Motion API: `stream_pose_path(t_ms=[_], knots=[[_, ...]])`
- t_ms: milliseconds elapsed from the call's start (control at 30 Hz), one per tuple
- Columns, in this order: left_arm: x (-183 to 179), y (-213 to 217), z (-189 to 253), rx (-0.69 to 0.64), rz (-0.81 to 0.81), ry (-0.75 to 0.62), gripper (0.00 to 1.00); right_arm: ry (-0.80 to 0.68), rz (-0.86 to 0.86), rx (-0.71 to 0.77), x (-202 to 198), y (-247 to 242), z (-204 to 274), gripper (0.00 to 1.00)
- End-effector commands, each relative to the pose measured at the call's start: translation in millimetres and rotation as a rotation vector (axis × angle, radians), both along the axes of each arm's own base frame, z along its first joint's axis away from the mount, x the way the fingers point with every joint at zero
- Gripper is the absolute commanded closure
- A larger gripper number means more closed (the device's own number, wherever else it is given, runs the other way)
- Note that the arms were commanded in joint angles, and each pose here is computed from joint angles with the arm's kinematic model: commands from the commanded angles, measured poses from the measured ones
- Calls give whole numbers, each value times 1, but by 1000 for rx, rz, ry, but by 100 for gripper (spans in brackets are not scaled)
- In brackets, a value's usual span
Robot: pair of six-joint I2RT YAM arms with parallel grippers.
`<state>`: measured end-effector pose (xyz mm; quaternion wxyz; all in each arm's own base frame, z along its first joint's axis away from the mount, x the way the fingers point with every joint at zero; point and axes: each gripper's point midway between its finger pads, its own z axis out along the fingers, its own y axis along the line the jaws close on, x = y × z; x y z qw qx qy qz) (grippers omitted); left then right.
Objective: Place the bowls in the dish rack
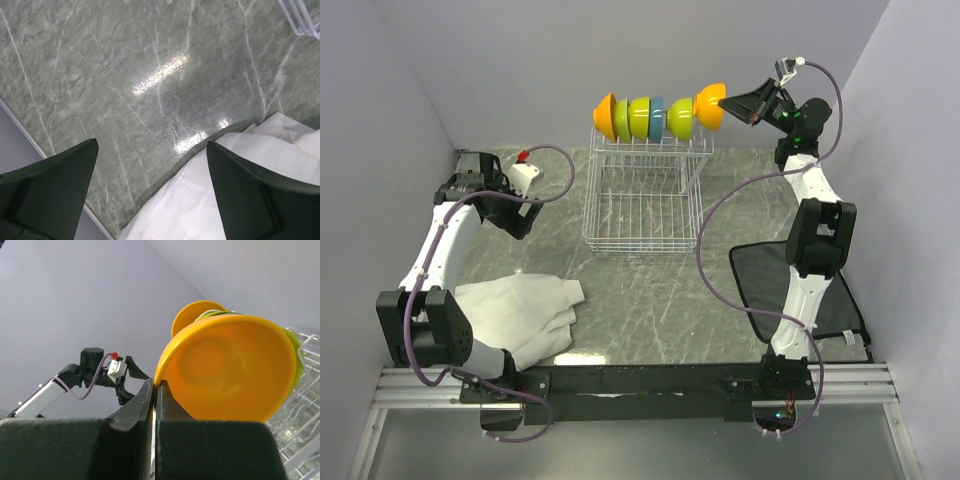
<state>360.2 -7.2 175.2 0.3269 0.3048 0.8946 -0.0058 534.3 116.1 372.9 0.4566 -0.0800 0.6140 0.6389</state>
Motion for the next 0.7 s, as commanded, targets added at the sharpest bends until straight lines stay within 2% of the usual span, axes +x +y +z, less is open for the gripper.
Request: stream_pose_path(t_ms=[0,400,667], knots=[[-6,5,12,32,-7,-18,3,-79,-33,27,6,-2,23,100],[-7,8,-3,87,-14,42,3,-23,-4,50,13,-1,5,100],[-11,-16,-18,145,-97,88,3,-24,27,80,3,1,8,100]])
